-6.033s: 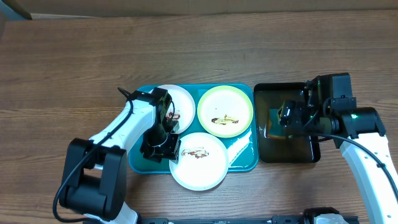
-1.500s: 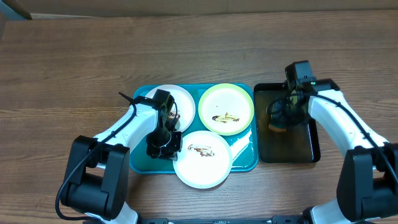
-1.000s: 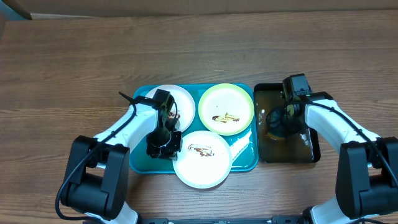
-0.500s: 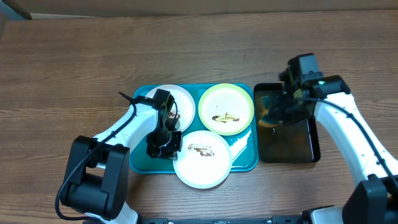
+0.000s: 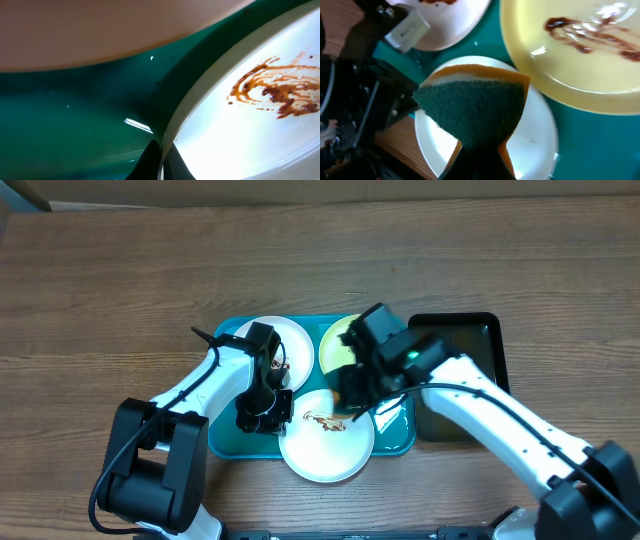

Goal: Clean dirty plates on tray and stack at the side
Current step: 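Carry the sponge with right gripper over to the bottom white plate, then scrub the bottom white plate with the sponge while left gripper holds it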

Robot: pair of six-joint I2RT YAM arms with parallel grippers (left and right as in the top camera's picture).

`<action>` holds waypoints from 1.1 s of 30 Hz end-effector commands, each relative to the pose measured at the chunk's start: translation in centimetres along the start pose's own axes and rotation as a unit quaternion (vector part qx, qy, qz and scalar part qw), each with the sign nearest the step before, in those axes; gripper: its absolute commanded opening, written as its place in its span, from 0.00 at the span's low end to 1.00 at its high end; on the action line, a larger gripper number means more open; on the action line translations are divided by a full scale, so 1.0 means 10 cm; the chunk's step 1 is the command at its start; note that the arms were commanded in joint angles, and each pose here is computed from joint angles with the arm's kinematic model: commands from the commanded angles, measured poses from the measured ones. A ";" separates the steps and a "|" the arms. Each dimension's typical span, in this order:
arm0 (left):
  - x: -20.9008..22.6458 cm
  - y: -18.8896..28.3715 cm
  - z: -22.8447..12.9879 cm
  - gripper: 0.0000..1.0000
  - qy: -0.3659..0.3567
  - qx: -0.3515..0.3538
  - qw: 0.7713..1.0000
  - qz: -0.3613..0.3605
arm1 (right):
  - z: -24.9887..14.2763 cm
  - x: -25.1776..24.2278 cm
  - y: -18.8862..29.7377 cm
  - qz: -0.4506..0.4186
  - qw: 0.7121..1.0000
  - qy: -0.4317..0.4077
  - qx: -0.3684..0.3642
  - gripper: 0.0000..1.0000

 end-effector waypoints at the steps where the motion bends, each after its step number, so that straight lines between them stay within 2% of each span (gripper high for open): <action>1: -0.03 0.02 0.05 0.04 0.002 -0.013 1.000 0.005 | 0.02 0.13 -0.16 0.006 0.998 -0.056 0.005 0.04; 4: -0.03 0.01 0.05 0.04 0.003 -0.013 1.000 0.005 | 0.02 0.21 -0.29 0.011 0.997 -0.081 0.010 0.04; 13: -0.03 0.02 0.05 0.04 0.003 -0.013 1.000 0.005 | -0.14 0.22 -0.62 -0.009 0.972 -0.228 0.054 0.04; 33: -0.03 0.01 0.05 0.04 0.003 -0.013 1.000 0.005 | -0.11 0.32 -0.70 0.043 0.970 -0.228 0.070 0.04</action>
Point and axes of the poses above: each gripper's point midway between its finger pads, its own y axis back along the fingers, its own x axis along the line the jaws close on, z = x × y, the point moved 8 cm from there along y, back along the fingers, and after that the axes turned 11 degrees about y, right-handed, at the moved point
